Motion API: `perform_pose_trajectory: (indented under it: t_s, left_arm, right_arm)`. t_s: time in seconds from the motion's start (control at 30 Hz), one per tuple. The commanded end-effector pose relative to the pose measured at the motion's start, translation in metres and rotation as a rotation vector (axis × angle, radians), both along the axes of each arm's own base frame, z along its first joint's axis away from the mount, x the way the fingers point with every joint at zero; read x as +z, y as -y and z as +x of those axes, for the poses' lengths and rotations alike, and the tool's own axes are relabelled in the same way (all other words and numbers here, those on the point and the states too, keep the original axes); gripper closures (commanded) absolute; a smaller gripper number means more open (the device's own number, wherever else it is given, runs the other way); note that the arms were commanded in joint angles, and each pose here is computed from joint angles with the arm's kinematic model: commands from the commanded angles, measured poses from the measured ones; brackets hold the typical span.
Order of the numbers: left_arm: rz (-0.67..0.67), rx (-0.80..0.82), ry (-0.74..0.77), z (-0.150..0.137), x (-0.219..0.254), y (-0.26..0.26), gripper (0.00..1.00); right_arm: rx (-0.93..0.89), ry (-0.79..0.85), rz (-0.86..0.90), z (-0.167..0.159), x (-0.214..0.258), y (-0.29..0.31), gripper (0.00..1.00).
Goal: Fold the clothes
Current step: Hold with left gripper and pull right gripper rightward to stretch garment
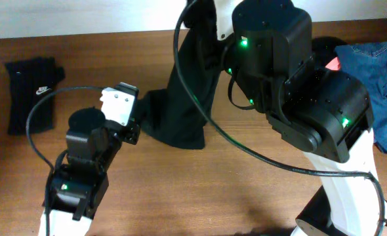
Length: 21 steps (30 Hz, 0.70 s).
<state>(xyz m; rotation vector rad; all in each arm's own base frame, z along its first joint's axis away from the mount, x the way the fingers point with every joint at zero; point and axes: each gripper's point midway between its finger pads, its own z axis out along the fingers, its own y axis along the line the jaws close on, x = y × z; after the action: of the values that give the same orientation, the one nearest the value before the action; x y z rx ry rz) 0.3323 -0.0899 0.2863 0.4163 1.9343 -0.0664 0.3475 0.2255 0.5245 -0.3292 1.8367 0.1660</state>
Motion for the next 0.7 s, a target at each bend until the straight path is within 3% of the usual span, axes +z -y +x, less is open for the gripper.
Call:
perform_pose_trajectory:
  t_s: [0.0,0.37,0.67]
  left_arm:
    - [0.005,0.056,0.029,0.0,0.012,-0.011,0.99]
    - [-0.001,0.038,0.033,-0.002,0.021,-0.008,0.99]
    - [0.062,-0.035,-0.002,-0.001,0.052,0.0,0.99]
  right_arm:
    - [-0.189,0.075,0.036,-0.008,0.027,0.048,0.96]
    - [-0.412,-0.062,-0.025,0.015,-0.009,0.134,0.96]
    - [-0.317,-0.203,0.036,0.037,-0.04,0.146,0.96]
